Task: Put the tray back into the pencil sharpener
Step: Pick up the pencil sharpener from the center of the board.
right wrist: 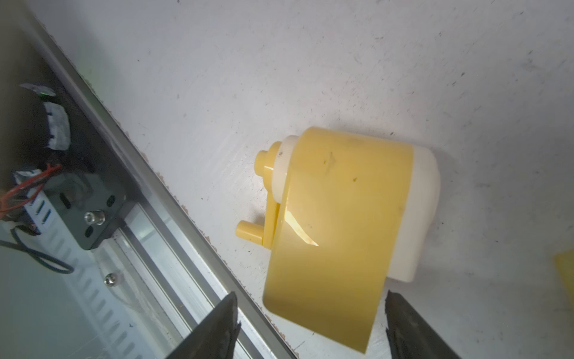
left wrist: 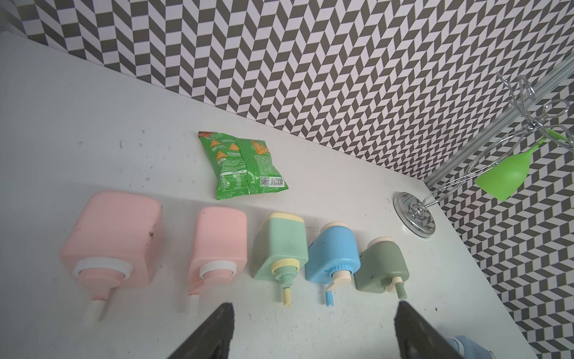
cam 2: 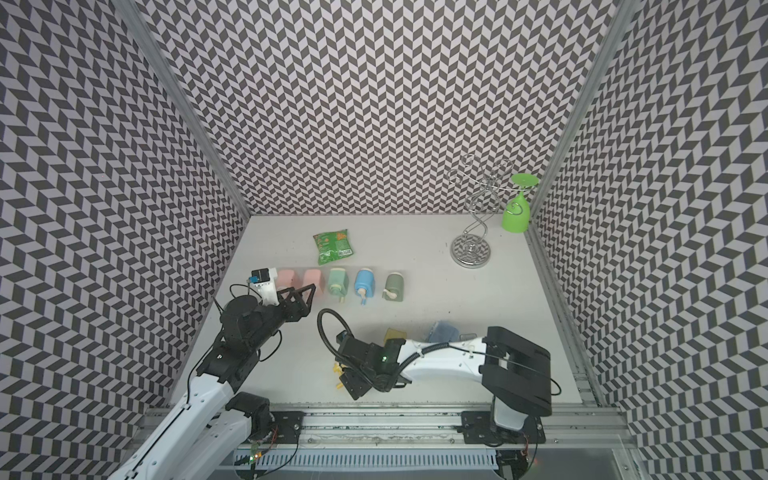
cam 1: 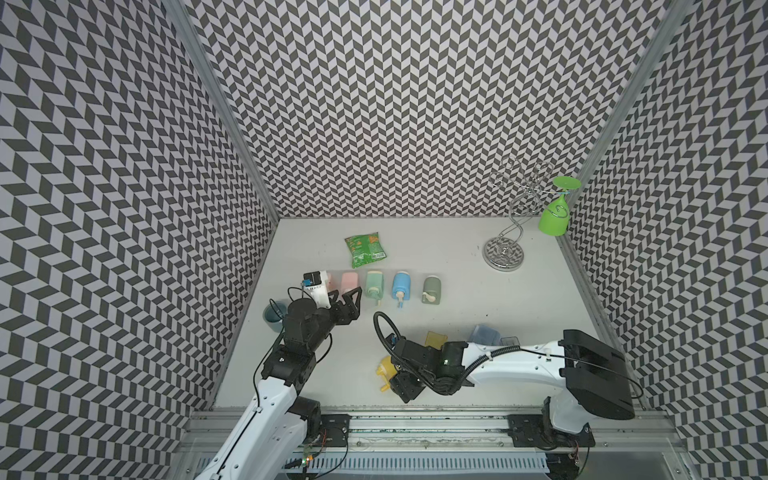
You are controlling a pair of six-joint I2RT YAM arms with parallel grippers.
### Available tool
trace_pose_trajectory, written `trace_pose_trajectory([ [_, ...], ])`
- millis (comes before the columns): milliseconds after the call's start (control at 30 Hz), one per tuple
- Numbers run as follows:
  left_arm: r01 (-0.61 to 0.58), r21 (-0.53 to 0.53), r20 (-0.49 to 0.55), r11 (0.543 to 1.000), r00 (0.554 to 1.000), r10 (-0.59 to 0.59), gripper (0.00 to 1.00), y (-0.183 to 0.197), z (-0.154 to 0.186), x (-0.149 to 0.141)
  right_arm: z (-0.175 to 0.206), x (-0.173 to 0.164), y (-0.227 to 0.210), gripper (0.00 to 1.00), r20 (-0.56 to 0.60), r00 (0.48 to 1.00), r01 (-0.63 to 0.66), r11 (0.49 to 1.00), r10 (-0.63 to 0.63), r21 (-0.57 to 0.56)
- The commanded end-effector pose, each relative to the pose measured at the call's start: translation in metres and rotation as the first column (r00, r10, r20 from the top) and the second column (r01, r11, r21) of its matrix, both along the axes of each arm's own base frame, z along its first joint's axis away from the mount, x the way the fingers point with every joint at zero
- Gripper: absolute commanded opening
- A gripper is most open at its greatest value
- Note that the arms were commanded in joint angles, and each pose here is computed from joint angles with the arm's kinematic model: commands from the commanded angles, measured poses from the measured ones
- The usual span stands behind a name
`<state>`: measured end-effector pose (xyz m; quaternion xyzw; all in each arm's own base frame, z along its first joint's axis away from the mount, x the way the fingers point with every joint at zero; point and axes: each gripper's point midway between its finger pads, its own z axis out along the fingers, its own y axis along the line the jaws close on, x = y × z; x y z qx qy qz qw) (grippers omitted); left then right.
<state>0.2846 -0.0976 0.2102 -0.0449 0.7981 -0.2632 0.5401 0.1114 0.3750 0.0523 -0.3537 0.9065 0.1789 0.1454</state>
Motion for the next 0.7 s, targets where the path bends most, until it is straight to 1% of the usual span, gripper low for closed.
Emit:
trace_pose_trajectory([
  [0, -0.019, -0.009, -0.029, 1.0, 0.999, 0.019, 0.82, 0.003, -0.008, -0.005, -0.001, 0.004, 0.005, 0.75, 0.01, 1.0, 0.023, 1.0, -0.023, -0.019],
  [167, -0.03, -0.016, -0.02, 0.999, 0.999, 0.03, 0.82, 0.005, -0.007, -0.007, -0.012, 0.01, 0.005, 0.73, 0.022, 0.999, 0.035, 0.996, -0.033, -0.083],
  [400, -0.034, -0.01, -0.021, 0.999, 0.999, 0.034, 0.82, 0.006, -0.008, -0.008, -0.017, 0.014, 0.006, 0.7, 0.034, 0.999, 0.041, 0.992, -0.037, -0.118],
  [667, -0.034, -0.004, -0.016, 0.999, 0.999, 0.034, 0.82, 0.006, -0.009, -0.007, -0.019, 0.013, 0.008, 0.58, 0.027, 0.999, 0.025, 0.992, -0.022, -0.122],
])
